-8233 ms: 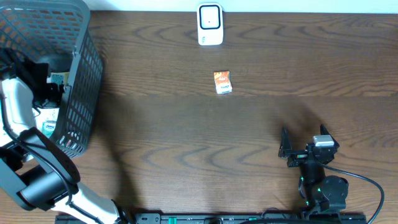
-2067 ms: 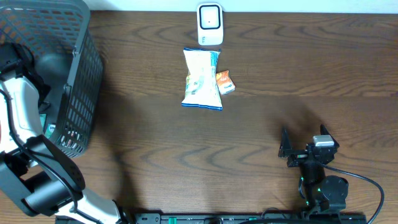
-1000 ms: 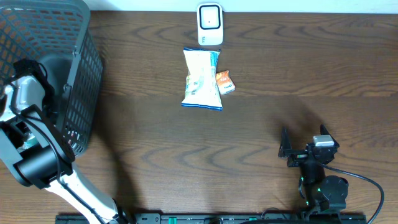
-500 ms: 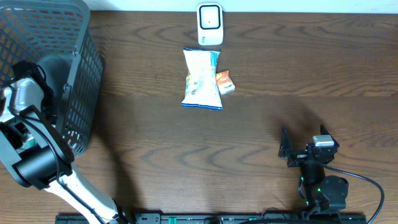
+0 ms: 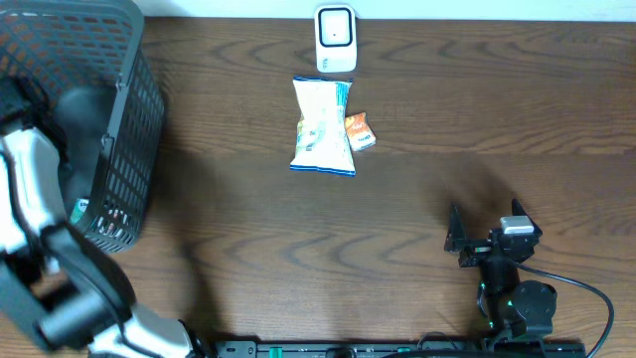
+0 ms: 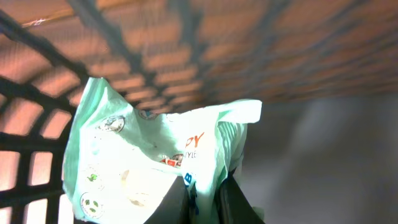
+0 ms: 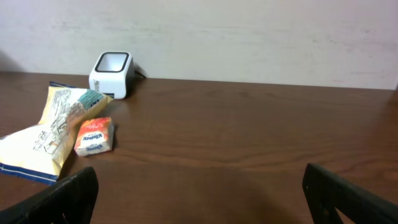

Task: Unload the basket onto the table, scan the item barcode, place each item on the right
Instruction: 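Grasp the green wipes pack in the basket with the left gripper, then carry the green wipes pack out and drop it near the scanner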

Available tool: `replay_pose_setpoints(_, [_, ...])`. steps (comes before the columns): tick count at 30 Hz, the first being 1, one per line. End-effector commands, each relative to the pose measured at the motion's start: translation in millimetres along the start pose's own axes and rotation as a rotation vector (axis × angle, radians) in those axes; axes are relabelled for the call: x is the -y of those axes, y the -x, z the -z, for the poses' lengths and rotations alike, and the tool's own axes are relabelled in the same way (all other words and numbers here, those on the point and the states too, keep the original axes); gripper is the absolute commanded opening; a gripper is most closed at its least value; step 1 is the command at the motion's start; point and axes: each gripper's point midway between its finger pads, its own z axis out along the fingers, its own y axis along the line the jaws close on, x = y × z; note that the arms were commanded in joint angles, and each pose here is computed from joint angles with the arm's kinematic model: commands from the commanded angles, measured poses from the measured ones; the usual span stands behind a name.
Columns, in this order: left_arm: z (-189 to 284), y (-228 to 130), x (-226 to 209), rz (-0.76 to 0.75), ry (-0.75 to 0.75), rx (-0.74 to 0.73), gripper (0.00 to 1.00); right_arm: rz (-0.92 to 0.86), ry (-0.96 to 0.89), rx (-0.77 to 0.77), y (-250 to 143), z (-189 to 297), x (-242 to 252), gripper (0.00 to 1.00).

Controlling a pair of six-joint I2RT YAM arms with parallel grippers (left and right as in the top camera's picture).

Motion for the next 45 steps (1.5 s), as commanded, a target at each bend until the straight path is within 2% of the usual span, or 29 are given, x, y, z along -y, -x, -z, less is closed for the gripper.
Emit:
replay_pose_setpoints(1, [89.3,27.3,34.5,0.073,-0.350,0.055,0.07,0.000,-0.005,-0.001,-0.6,0.2,1.2,0.99])
replay_pose_setpoints(6, [196.7,36.5,71.5,0.077,-0.760,0.111,0.07,0.000,-0.005,0.000,-0.5,0.2,1.2,0.99])
replay_pose_setpoints(9, [253.0,21.7,93.0,0.043,-0.962,0.100,0.07,0.000,-0.005,0.000,-0.5,0.2,1.2,0.99])
replay_pose_setpoints(12, [302.1,-11.6,120.6,-0.017,-1.136,0.040,0.07,0.000,-0.005,0.000,-0.5,0.2,1.2,0.99])
replay_pose_setpoints(16, [352.9,-74.9,160.0,-0.154,-1.290,-0.028,0.07,0.000,-0.005,0.000,-0.5,0.2,1.2,0.99])
replay_pose_setpoints(21, [385.5,-171.1,208.4,-0.325,-1.395,-0.135,0.08,0.000,-0.005,-0.001,-0.6,0.2,1.2,0.99])
replay_pose_setpoints(27, [389.6,-306.2,258.9,-0.518,-1.452,-0.236,0.07,0.000,-0.005,0.000,-0.5,0.2,1.2,0.99])
replay_pose_setpoints(35, [379.8,-436.6,288.3,-0.639,-1.538,-0.282,0.08,0.000,-0.005,0.000,-0.5,0.2,1.1,0.99])
replay_pose_setpoints(36, [370.2,-461.3,289.0,-0.689,-1.537,-0.276,0.08,0.000,-0.005,0.000,-0.5,0.2,1.2,0.99])
replay_pose_setpoints(40, [349.8,-496.9,286.5,-0.810,-1.524,-0.239,0.17,0.000,-0.005,0.000,-0.5,0.2,1.1,0.99])
replay_pose_setpoints(42, [343.6,-505.1,285.1,-0.847,-1.518,-0.228,0.38,0.000,-0.005,0.000,-0.5,0.2,1.2,0.99])
replay_pose_setpoints(43, [343.2,-506.9,284.8,-0.867,-1.523,-0.213,0.65,0.000,-0.005,0.000,-0.5,0.2,1.1,0.99])
replay_pose_setpoints(45, [348.5,-503.5,286.2,-0.870,-1.543,-0.191,0.65,0.000,-0.005,0.000,-0.5,0.2,1.2,0.99])
